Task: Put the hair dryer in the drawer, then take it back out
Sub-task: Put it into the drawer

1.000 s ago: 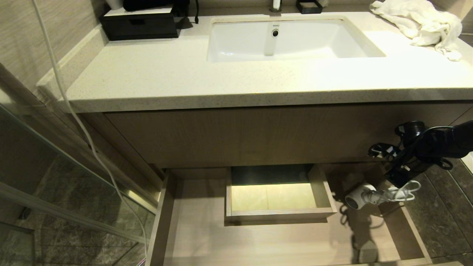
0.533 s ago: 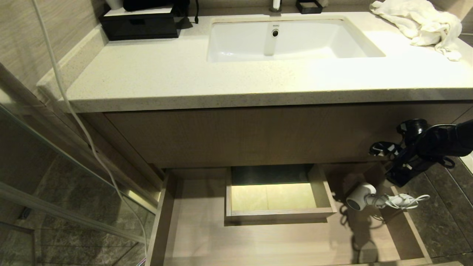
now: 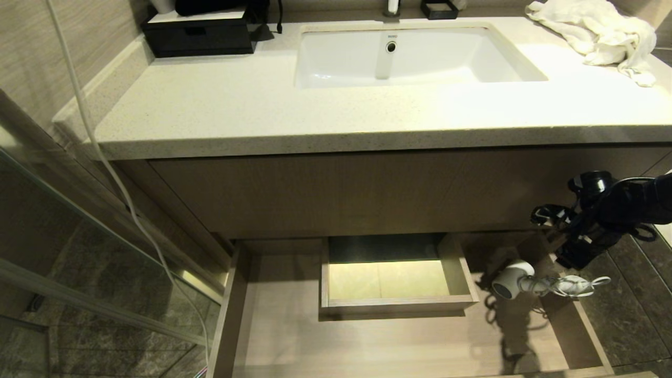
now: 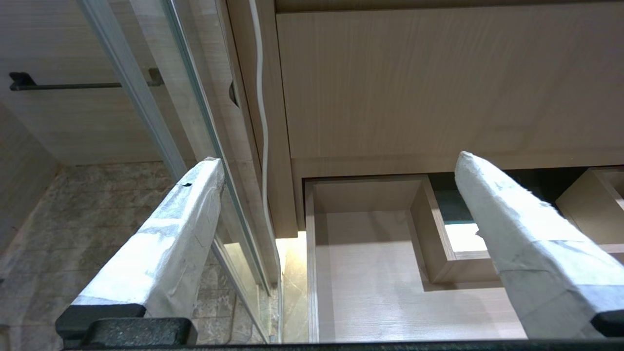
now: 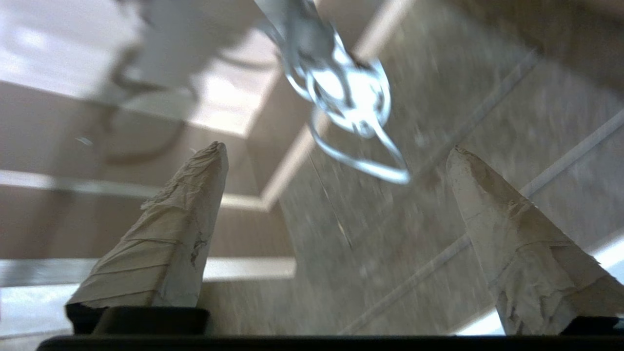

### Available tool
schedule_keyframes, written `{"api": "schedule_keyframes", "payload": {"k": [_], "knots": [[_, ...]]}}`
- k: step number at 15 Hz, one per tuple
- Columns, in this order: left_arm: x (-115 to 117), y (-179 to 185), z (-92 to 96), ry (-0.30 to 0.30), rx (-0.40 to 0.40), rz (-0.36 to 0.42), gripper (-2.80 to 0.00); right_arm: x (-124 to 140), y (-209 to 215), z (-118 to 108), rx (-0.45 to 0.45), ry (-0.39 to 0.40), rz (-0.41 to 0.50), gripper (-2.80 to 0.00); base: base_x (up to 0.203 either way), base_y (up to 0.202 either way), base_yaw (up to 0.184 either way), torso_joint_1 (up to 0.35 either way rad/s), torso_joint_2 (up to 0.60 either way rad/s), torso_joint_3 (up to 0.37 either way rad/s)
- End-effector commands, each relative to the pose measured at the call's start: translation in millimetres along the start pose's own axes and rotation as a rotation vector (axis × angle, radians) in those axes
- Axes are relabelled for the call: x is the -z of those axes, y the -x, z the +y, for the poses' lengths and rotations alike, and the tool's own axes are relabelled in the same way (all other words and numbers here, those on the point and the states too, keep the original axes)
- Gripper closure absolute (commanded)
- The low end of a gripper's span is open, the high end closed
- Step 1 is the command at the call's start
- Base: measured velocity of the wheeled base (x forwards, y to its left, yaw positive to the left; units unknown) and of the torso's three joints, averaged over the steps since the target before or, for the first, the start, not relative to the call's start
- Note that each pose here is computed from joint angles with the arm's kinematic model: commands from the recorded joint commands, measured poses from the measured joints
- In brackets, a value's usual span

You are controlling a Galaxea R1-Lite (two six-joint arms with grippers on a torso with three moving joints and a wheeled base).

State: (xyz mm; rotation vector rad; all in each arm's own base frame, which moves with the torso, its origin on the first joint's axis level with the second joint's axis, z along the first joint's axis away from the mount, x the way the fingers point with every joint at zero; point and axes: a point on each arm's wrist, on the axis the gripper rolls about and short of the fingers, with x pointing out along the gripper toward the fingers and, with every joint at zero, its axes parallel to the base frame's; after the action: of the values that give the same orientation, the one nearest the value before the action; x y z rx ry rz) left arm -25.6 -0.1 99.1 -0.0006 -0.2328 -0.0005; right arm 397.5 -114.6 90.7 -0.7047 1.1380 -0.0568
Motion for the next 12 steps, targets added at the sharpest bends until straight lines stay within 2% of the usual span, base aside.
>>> {"api": "schedule_keyframes", "payload": {"k": [1,9,12], "knots": [[11,-1,0.0,0.0,0.0,0.038,-2.8,13,-13,-7,0.014,-0.021,0.062,-2.8,0.0,0.0,0.0,0.0,0.0,0.0],[11,-1,0.0,0.0,0.0,0.038,-2.8,44,-50,-17,-0.018,-0.072,0.171,-2.8,0.0,0.0,0.0,0.0,0.0,0.0],[11,-1,0.0,0.0,0.0,0.038,-2.8,49,-62,-16,0.011,-0.071,0.236,-2.8,0.0,0.0,0.0,0.0,0.0,0.0]]}}
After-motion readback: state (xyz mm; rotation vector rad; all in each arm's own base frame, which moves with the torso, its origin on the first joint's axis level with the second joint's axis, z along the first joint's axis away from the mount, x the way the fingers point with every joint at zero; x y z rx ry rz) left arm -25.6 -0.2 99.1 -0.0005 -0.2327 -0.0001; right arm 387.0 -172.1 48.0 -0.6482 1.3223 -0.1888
